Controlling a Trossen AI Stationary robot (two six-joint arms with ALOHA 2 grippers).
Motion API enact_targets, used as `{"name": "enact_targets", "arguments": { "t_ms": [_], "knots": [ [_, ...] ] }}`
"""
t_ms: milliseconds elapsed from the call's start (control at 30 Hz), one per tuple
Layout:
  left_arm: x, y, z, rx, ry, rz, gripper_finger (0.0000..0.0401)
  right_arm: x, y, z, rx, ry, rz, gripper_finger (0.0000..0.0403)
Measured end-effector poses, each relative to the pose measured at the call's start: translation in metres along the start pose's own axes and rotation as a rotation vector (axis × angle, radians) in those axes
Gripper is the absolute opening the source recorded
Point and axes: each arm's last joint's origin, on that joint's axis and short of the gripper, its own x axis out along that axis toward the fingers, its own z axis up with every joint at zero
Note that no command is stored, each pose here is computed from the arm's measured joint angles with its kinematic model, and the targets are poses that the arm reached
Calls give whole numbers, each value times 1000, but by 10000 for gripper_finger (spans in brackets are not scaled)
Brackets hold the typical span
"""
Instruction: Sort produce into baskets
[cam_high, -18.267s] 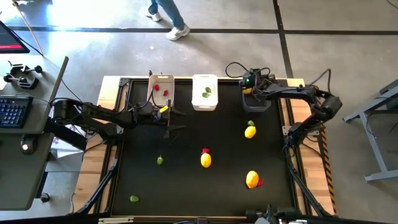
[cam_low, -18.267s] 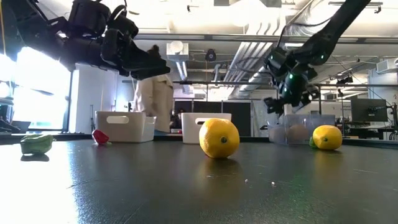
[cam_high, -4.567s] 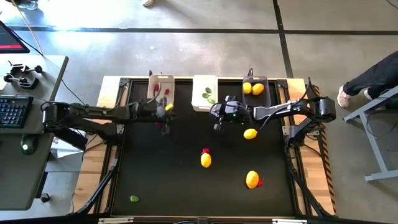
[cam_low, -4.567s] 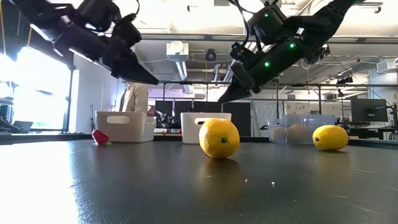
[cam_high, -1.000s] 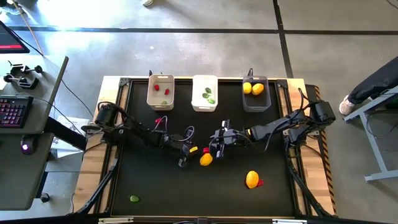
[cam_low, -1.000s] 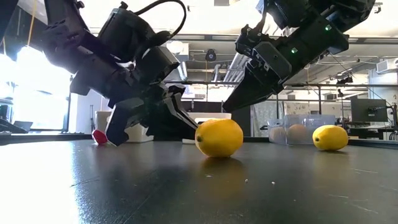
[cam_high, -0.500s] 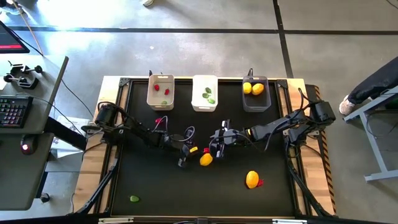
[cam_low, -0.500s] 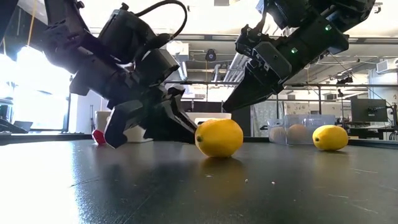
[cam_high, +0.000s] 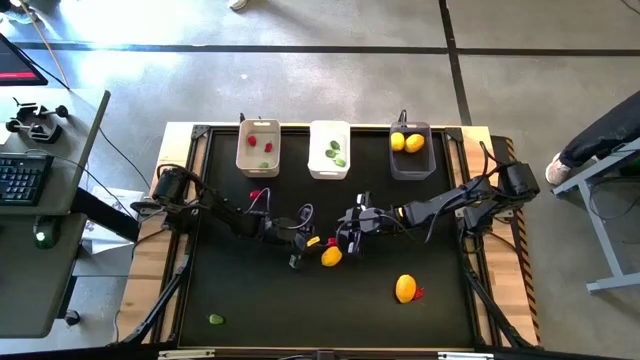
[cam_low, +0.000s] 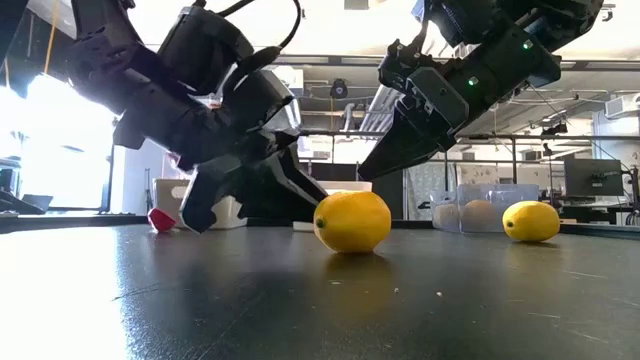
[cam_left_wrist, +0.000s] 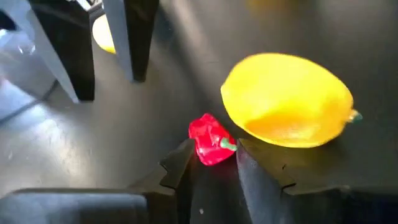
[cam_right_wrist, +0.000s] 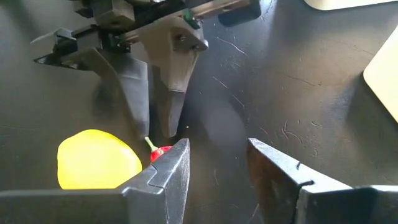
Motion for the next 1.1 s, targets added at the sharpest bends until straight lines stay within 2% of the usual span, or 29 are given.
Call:
{"name": "enact_targets", "arguments": {
  "t_ms": [233, 733, 1000, 1100],
  "knots": [
    [0, -3, 2, 45, 7, -13, 71, 0, 0, 0, 0, 0, 0, 151],
    [18, -12, 2, 86, 7, -24, 67, 0, 0, 0, 0, 0, 0, 151],
    [18, -11, 2, 84, 4, -7, 9, 0, 0, 0, 0, 1, 0, 151],
    [19, -8, 1, 74, 12, 9, 3, 0, 0, 0, 0, 1, 0, 151]
  ]
}}
